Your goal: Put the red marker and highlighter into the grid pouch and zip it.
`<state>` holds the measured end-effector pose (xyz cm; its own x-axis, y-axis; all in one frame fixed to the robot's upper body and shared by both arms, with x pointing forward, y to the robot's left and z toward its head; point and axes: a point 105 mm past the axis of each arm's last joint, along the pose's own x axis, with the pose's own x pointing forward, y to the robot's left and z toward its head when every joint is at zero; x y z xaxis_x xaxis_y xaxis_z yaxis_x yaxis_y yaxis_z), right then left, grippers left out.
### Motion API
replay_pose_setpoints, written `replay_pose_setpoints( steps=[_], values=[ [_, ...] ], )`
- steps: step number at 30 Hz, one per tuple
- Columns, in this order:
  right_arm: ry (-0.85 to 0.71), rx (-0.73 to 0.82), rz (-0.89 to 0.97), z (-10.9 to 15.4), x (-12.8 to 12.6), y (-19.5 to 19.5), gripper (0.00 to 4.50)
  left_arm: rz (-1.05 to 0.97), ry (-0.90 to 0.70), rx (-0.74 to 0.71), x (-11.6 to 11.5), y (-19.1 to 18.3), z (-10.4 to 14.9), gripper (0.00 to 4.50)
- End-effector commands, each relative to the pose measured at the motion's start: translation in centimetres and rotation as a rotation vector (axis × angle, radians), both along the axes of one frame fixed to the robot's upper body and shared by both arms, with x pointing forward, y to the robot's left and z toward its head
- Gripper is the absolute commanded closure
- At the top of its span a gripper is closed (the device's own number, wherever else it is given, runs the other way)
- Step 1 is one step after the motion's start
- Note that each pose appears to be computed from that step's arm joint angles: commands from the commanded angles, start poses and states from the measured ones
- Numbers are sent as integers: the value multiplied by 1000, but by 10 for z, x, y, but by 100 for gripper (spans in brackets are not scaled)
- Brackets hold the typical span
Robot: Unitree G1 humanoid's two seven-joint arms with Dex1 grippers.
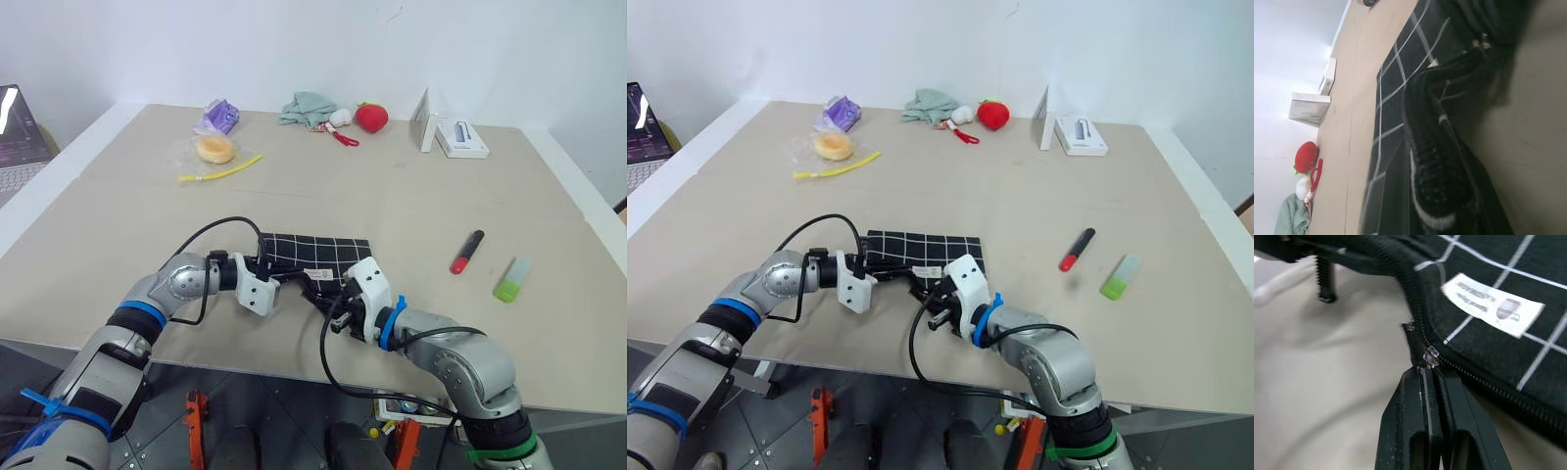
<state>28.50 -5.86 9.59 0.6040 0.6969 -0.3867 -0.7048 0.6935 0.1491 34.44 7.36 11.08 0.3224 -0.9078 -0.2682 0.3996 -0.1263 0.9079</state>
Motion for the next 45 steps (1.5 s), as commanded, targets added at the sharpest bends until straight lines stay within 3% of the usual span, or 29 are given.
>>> replay_pose_setpoints(
  steps=[1, 9, 10, 11, 14, 16, 18, 22, 27, 34, 44, 45],
  values=[
    [-86, 82, 91, 29, -4, 23, 447, -22, 46, 12, -7, -11, -15, 450],
    [-159, 91, 27, 46, 3, -6, 447, -9, 49, 10, -6, -7, -14, 450],
    [-176, 101, 32, 52, 2, -14, 369, -4, 50, 6, -5, -6, -13, 450],
    [-191, 119, 39, 60, 0, -21, 345, 3, 52, 0, -4, -5, -12, 450],
    [-250, 187, 25, 84, -1, -38, 200, 24, 62, -27, -1, -3, -8, 450],
    [-327, 242, -122, 105, 15, -67, 91, 45, 75, -90, 3, -4, 3, 450],
    [-365, 232, -308, 112, 33, -95, 11, 56, 86, -127, 5, -6, 10, 450],
    [-360, 35, -721, 94, 63, -154, 11, 64, 113, -169, 7, -8, 18, 450],
    [-287, -70, -994, 66, 71, -185, 11, 57, 132, -200, 6, -14, 24, 450],
    [-261, -91, -1188, 54, 75, -201, 11, 49, 146, -198, 1, -17, 21, 450],
    [-124, -113, -1179, 25, 76, -199, 11, 52, 146, -209, -4, -17, 23, 450],
    [-111, -109, -1178, 23, 76, -199, 34, 53, 144, -214, -3, -17, 24, 450]
  ],
)
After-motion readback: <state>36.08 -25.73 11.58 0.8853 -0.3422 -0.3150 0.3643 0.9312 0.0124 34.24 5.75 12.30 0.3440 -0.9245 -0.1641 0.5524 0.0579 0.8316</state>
